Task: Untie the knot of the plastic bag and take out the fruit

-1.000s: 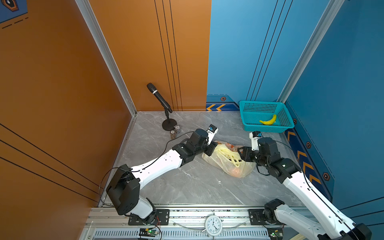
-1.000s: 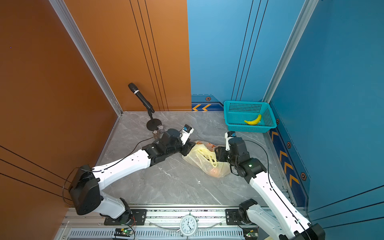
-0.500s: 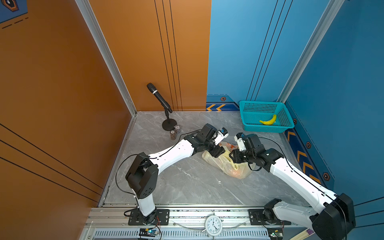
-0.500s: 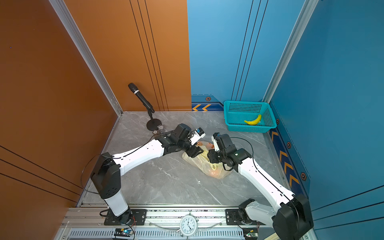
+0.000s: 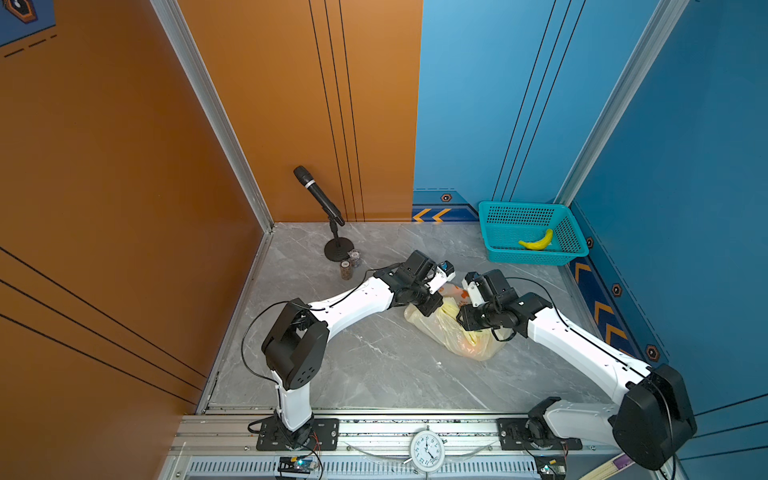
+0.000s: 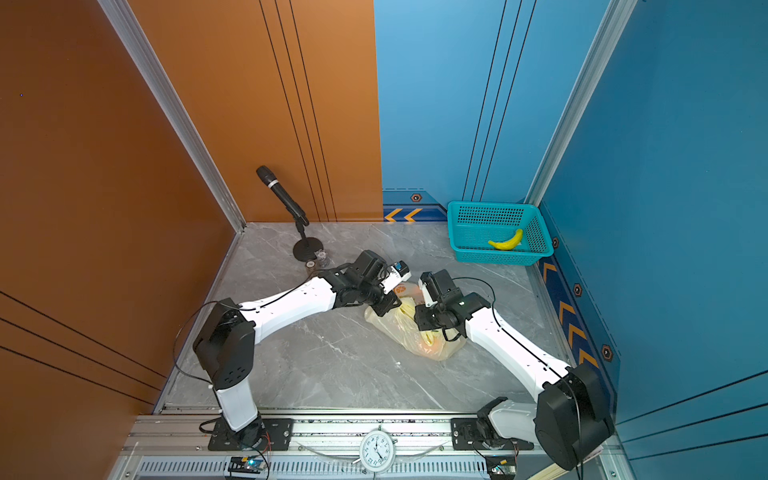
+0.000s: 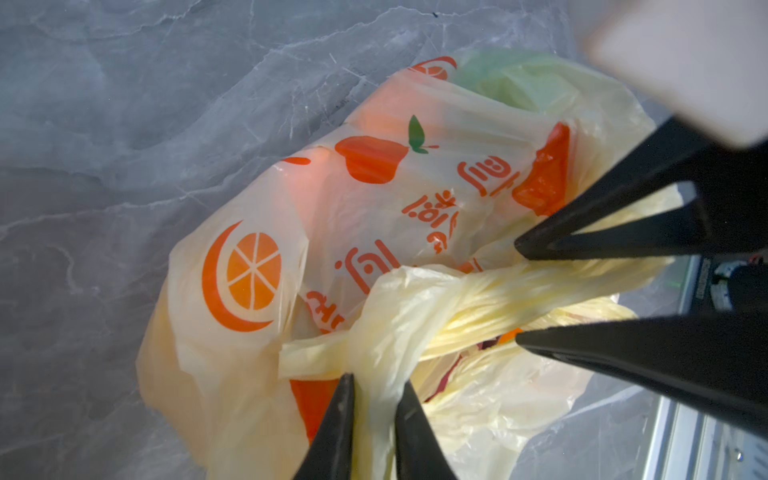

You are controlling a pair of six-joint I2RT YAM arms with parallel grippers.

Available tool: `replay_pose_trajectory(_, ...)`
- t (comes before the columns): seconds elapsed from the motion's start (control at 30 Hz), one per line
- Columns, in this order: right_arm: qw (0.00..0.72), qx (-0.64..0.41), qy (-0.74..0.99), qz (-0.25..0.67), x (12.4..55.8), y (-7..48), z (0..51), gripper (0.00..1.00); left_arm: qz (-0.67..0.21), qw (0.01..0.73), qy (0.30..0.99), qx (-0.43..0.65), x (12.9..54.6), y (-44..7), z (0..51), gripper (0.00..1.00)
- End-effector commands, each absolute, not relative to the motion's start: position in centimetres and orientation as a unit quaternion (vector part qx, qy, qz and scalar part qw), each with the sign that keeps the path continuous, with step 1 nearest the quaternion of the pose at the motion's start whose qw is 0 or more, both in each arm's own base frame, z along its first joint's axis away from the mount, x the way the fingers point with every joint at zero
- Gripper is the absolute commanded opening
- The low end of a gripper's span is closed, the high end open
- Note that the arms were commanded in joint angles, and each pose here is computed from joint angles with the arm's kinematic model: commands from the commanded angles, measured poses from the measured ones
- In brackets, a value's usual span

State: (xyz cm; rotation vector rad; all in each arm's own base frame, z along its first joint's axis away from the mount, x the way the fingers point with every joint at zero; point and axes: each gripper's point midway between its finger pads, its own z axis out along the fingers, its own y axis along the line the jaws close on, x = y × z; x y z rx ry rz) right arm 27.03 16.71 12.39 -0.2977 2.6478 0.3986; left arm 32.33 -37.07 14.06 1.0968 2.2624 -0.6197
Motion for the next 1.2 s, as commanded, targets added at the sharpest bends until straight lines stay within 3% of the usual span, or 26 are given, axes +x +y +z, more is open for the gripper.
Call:
replay_pose_trajectory(0.0, 0.209, -0.119, 0.962, 0.130, 26.3, 16.3, 12.2, 0.51, -0.218, 0.313, 0.845, 0.376, 33.7, -36.3, 15.9, 0.07)
replay_pose_trajectory(0.1, 0.211, -0.118, 0.963, 0.121, 26.3, 15.9, 12.2, 0.44, -0.220, 0.340, 0.846, 0.348, 34.3, -35.8, 17.1, 0.00)
replay_pose_trajectory(0.2, 0.225, -0.107, 0.962, 0.111, 26.3, 15.2, 12.7, 0.26, -0.217, 0.360, 0.847, 0.324, 34.8, -35.1, 18.0, 0.00)
replay_pose_trajectory(0.43, 0.310, -0.085, 0.940, 0.116, 26.6, 14.0, 15.7, 0.04, -0.190, 0.388, 0.857, 0.280, 35.7, -32.9, 18.9, 0.00)
replay_pose_trajectory(0.87, 0.459, -0.070, 0.855, 0.232, 25.6, 14.7, 24.1, 0.00, -0.232, 0.412, 0.859, 0.195, 39.5, -30.3, 20.7, 0.00)
replay_pose_trajectory(1.03, 0.464, -0.111, 0.818, 0.321, 23.5, 17.5, 25.4, 0.00, -0.263, 0.434, 0.846, 0.165, 42.4, -30.7, 22.3, 0.00)
replay_pose_trajectory(1.17, 0.432, -0.133, 0.837, 0.307, 22.3, 18.1, 22.1, 0.02, -0.259, 0.456, 0.839, 0.145, 45.2, -30.1, 23.8, 0.00)
